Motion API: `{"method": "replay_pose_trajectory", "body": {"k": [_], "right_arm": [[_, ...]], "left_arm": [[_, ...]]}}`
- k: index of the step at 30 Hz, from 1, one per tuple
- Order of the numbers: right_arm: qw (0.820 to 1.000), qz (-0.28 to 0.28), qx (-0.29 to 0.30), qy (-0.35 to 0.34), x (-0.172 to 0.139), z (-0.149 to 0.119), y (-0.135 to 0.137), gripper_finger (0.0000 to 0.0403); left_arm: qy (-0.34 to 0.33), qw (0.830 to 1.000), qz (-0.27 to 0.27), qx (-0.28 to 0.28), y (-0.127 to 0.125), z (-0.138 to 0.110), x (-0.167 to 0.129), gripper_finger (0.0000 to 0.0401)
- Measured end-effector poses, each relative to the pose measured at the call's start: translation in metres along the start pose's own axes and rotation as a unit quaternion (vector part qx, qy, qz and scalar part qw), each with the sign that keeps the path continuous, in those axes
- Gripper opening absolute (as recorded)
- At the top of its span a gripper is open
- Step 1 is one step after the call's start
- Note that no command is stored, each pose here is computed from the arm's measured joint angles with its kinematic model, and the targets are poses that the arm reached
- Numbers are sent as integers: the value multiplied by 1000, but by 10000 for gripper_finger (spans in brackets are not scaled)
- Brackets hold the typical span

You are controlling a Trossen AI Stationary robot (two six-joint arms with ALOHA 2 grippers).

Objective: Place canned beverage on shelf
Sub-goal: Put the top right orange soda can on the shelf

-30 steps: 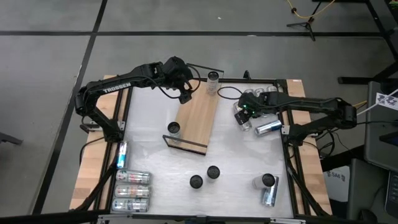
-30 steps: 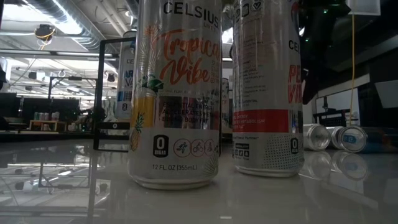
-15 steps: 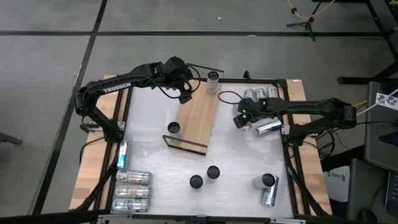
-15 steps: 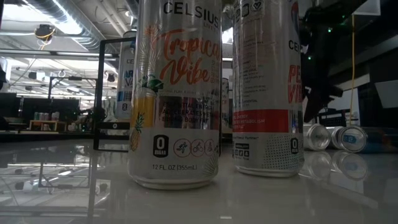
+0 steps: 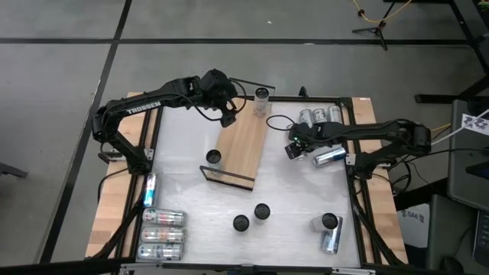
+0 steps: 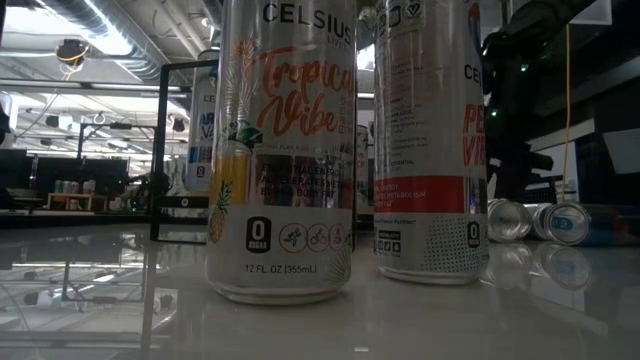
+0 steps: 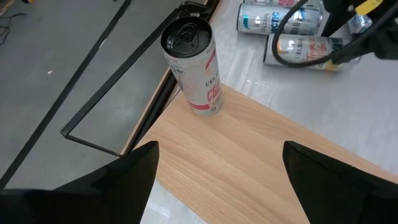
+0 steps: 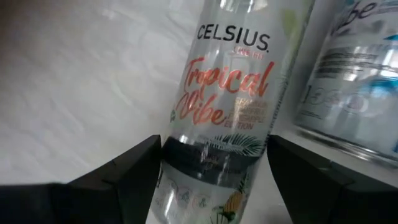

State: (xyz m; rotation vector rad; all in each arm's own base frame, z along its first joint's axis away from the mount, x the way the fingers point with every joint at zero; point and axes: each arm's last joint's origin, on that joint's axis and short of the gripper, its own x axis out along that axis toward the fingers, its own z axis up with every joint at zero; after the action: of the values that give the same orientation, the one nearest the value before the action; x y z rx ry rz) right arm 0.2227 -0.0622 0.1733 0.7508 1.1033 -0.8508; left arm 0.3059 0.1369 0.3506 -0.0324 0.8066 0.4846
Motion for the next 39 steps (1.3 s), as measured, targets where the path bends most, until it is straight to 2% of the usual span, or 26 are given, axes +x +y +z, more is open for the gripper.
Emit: {"method": "replay_pose_trajectory", "body": {"k": [6,27,35,39], "right_arm": [[1000,-6,-1,3,11,2,4,287],[1000,0,0,2,12,2,5,287],[1000,-1,7,3,12,2,5,287],[1000,-1,11,3,12,2,5,269]], "left_arm": [[0,1000,0,0,0,0,0,336],[-1,1000,0,0,0,0,0,336],[0,1000,3,18,0,0,0,336],[0,1000,4,30,0,0,0,336]]}}
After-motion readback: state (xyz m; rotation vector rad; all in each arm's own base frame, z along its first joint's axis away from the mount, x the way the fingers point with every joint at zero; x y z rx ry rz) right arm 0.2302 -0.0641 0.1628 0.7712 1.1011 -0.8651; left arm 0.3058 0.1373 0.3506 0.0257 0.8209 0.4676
